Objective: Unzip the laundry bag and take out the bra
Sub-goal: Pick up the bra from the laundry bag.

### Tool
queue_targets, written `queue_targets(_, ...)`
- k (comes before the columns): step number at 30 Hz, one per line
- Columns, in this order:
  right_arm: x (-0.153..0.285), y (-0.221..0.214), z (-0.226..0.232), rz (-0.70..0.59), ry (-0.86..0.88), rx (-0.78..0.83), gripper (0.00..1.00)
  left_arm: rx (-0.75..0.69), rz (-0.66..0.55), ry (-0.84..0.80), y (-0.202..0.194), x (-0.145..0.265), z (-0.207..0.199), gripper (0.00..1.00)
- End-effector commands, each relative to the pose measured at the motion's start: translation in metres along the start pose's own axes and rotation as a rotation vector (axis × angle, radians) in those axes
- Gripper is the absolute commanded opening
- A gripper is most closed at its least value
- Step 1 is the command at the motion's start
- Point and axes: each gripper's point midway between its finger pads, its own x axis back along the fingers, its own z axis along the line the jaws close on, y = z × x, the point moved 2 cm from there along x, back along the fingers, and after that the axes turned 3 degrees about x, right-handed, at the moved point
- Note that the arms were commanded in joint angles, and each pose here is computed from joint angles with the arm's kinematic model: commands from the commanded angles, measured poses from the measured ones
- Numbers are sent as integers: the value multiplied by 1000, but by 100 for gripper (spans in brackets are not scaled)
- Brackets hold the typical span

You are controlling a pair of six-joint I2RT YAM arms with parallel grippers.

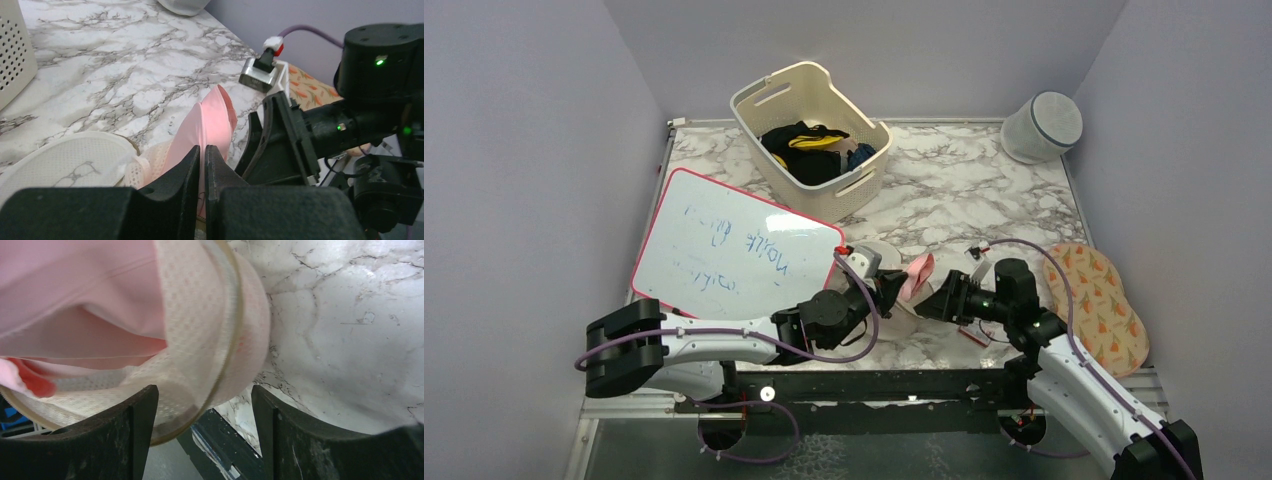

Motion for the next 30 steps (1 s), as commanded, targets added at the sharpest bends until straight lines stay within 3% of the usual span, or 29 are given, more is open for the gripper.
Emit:
queue_targets(1, 11, 16, 27, -48, 70, 91, 72, -19, -38, -27, 4, -13, -9, 0)
queue_targets(9, 8, 9, 26, -12, 96, 90, 76, -43, -110, 22, -1, -35, -6, 0)
queue_targets(22, 3, -1, 1, 27, 7, 103, 72, 58, -235, -68, 59, -40, -42, 0)
queue_targets(30, 9, 19, -19, -86, -185, 68, 72, 2, -125, -89, 64, -9, -34, 0)
